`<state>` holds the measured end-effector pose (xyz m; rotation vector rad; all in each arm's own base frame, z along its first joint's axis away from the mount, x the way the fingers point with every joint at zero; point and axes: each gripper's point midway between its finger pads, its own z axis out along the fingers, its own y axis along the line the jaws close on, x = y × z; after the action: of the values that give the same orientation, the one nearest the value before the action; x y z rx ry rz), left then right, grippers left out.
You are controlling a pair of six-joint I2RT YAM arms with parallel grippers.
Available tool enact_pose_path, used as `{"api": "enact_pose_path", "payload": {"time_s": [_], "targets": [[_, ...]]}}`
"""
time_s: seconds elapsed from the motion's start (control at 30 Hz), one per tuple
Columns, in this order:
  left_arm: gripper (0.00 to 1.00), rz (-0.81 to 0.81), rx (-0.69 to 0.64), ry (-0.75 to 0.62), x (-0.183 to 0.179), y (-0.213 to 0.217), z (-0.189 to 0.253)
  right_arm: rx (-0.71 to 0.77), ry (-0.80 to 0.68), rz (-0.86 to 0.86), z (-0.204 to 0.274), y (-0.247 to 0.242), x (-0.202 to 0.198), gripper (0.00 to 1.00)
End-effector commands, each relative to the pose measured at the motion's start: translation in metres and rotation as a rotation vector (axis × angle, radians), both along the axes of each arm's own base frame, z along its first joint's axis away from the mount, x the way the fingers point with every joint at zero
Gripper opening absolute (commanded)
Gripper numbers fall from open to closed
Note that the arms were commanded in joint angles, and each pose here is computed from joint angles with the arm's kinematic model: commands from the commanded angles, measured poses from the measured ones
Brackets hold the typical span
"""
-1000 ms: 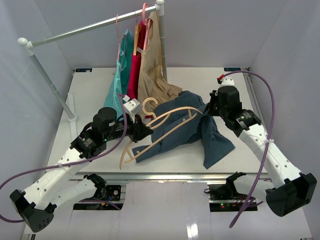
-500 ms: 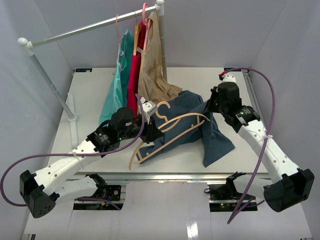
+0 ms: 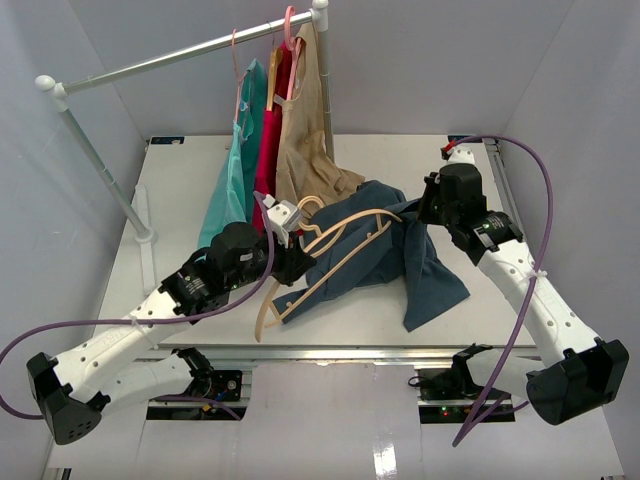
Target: Place the t-shirt on the hanger
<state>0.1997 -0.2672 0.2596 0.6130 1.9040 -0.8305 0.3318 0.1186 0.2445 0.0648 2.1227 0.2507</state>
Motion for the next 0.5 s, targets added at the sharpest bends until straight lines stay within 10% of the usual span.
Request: {"api": "enact_pose_path", "payload": {"time_s": [0.0,0.47], "targets": [[0.0,0.045,-0.029,-0.039,0.001,0.01,0.016,0.013,-0.082,0.022,0.022,-0.001,0.002,0.08],[0.0,0.029,-0.071,-0.082,0.003,0.005,0.026,-0.018,-0.016,0.189,0.011,0.017,-0.01,0.08]]}}
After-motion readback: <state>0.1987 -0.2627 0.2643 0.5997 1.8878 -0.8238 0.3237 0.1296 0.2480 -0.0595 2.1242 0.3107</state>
